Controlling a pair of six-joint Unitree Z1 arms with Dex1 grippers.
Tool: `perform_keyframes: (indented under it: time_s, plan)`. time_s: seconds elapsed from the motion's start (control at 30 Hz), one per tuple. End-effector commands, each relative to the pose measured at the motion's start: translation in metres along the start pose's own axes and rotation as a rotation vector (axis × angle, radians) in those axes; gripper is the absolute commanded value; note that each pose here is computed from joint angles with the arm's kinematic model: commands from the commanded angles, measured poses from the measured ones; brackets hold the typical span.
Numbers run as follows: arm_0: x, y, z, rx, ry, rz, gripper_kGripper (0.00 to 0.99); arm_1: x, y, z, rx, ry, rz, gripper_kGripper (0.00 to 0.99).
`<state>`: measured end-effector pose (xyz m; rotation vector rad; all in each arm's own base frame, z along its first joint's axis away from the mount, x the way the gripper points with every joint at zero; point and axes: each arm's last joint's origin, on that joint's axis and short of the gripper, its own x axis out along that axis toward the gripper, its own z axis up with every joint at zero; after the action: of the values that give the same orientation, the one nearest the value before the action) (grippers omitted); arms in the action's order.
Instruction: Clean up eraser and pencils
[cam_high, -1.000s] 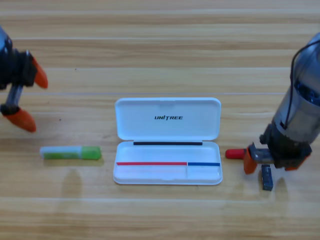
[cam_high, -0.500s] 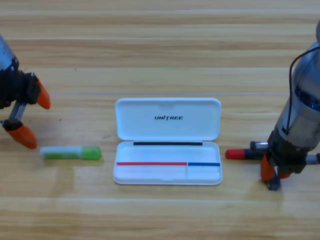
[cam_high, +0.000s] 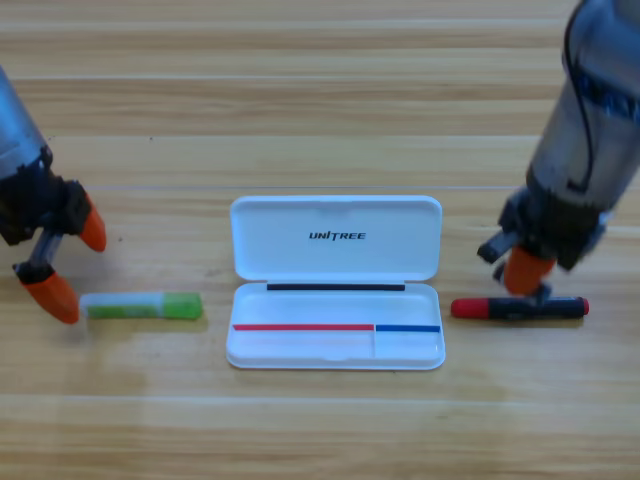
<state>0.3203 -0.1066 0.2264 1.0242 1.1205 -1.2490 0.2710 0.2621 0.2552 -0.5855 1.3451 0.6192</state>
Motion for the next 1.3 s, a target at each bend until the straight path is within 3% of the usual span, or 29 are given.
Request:
perform_keyframes:
  time_s: [0.03, 0.27, 0.47, 1.3]
  plan:
    - [0.037, 0.017, -0.011, -0.037, 0.017, -0.082, 0.99, -0.005, 0.018, 0.008, -0.324, 0.045, -0.021, 0.0]
    - [0.042, 0.017, -0.011, -0.042, -0.004, -0.078, 0.99, 0.013, 0.043, 0.02, -0.604, 0.053, 0.082, 0.0]
    - [0.043, 0.012, -0.009, -0.057, -0.028, -0.051, 0.99, 0.026, 0.057, 0.03, -0.69, 0.052, 0.127, 0.0]
    - [0.052, -0.001, 0.01, -0.057, -0.058, 0.003, 0.99, 0.066, 0.077, 0.057, -0.74, 0.07, 0.149, 0.0]
